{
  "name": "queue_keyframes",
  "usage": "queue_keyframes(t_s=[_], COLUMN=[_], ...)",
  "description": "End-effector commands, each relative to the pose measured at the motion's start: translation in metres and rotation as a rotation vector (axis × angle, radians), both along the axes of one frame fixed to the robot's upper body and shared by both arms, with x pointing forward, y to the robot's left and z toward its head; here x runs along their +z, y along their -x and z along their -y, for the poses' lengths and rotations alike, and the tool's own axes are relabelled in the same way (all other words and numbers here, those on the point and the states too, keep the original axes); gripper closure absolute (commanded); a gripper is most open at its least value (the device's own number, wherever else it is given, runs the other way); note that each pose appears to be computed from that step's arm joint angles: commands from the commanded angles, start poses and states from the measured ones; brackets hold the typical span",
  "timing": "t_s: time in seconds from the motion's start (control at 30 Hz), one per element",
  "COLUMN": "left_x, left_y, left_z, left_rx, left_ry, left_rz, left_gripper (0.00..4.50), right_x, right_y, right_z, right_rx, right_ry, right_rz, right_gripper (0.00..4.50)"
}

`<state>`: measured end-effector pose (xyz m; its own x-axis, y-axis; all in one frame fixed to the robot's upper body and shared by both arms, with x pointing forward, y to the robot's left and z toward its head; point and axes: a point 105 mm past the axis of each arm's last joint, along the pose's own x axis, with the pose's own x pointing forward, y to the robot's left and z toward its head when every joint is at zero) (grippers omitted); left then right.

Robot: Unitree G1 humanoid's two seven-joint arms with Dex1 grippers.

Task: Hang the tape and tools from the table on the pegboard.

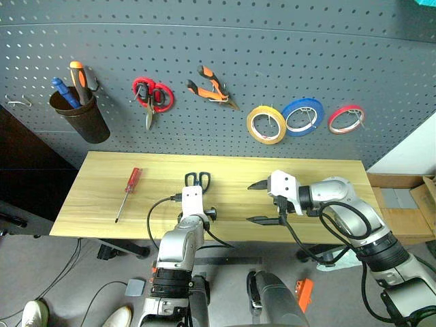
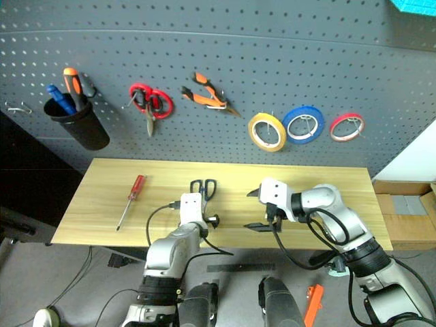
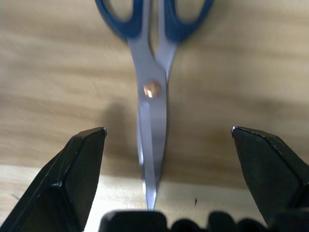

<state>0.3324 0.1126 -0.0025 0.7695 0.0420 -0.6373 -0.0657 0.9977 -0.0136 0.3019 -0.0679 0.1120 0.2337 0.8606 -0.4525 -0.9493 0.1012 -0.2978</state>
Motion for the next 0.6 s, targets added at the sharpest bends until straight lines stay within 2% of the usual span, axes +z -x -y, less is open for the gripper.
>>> queue_keyframes(t_s=[0.03, 0.3, 0.6], left_x=[0.003, 0.009, 0.013], left_y=[-0.005, -0.021, -0.005], left_z=[0.016, 0.003, -0.014], left_rx=[-0.026, 0.006, 0.041], left_ry=[0.006, -0.078, -0.134], left_rz=[0.008, 0.008, -0.032], left_gripper=[0.00, 0.00, 0.00], right_x=[0.009, 0.006, 0.006], right_y=[-0.002, 0.005, 0.002], right_z=[-0.001, 0.001, 0.001], right_rx=[-0.011, -0.010, -0.040], right_ry=[-0.025, -0.019, -0.027], right_rz=[0.026, -0.019, -0.019], right_gripper=[0.03, 0.03, 0.03])
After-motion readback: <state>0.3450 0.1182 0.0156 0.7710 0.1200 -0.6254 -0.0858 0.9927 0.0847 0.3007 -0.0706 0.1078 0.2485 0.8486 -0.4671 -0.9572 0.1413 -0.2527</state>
